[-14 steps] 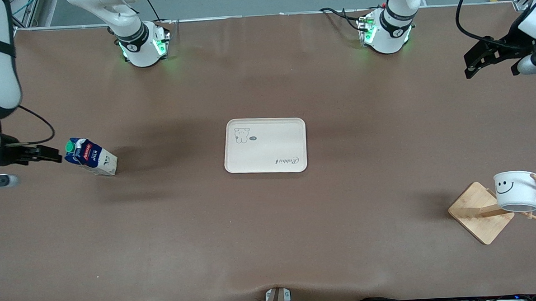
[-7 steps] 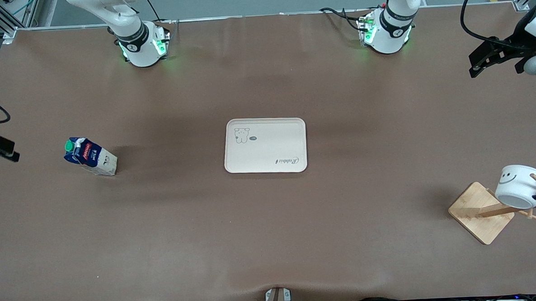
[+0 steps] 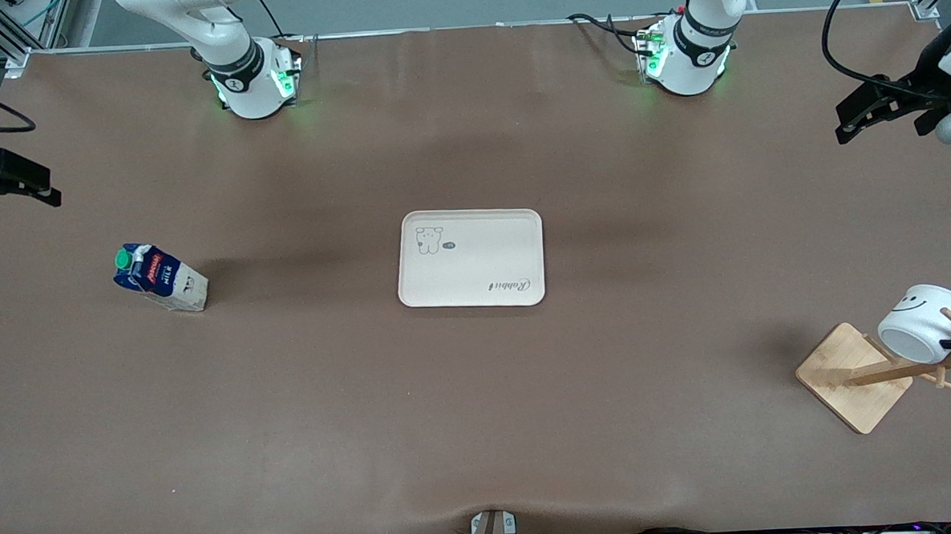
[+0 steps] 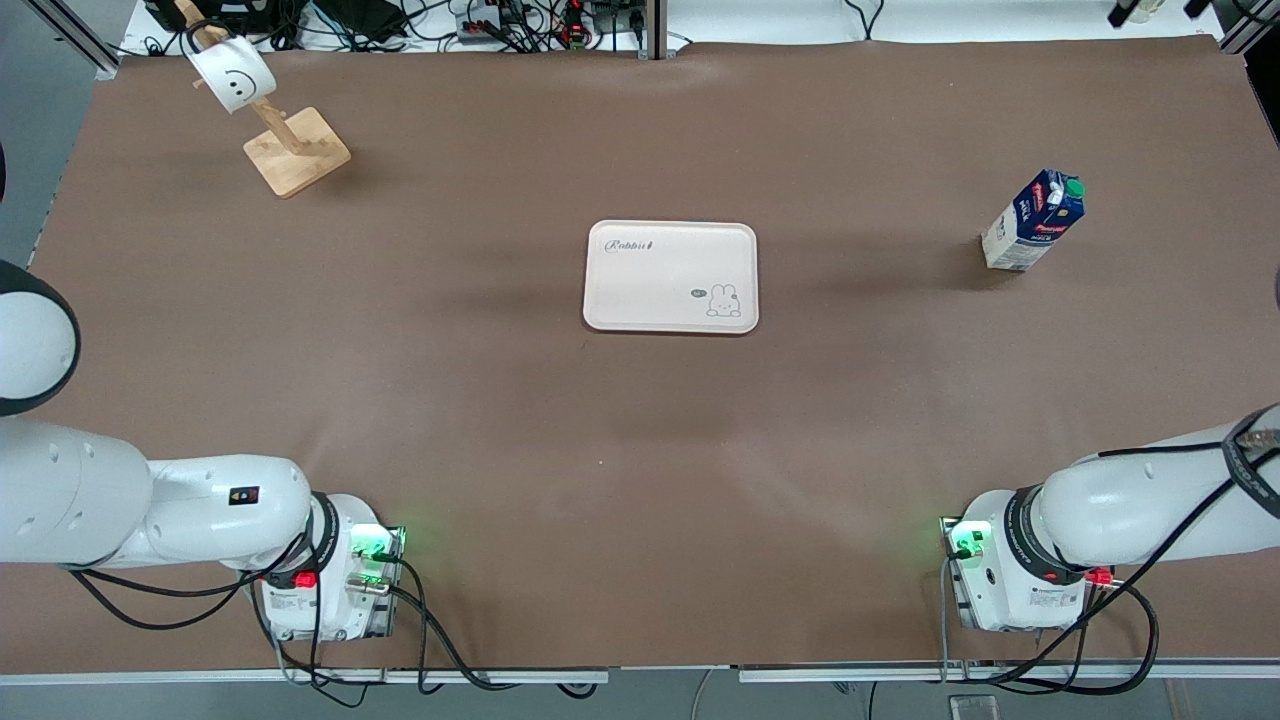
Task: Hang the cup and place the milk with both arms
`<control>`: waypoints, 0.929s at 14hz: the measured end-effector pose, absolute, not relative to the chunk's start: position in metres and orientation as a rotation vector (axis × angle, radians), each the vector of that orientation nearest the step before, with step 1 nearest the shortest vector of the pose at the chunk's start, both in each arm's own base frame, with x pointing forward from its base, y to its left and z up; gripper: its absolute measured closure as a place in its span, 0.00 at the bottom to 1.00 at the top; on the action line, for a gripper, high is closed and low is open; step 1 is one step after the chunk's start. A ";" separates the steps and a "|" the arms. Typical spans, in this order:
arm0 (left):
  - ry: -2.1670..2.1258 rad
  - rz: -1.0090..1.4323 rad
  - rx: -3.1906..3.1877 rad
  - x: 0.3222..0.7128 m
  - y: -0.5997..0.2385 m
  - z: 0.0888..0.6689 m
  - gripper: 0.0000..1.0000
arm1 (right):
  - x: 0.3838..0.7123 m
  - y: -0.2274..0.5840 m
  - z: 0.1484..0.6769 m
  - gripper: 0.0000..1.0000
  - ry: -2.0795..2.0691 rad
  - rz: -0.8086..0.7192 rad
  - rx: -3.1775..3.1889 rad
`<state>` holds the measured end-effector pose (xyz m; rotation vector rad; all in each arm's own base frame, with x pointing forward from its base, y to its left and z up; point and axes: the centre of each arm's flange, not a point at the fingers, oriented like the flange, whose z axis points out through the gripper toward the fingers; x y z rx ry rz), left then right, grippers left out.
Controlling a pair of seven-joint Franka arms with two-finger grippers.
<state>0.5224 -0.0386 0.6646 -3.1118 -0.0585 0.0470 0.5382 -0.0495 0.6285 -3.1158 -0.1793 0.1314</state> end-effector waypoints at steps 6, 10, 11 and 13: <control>-0.060 0.050 -3.119 0.523 -0.039 0.663 0.00 | 0.522 -0.087 0.632 0.00 -0.078 0.042 -3.126; -0.060 0.039 -3.120 0.524 -0.038 0.665 0.00 | 0.520 -0.084 0.675 0.00 -0.087 -0.071 -3.145; -0.061 0.036 -3.120 0.524 -0.038 0.666 0.00 | 0.520 -0.083 0.674 0.00 -0.091 -0.063 -3.149; -0.065 0.033 -3.120 0.524 -0.036 0.667 0.00 | 0.520 -0.080 0.672 0.00 -0.099 -0.037 -3.149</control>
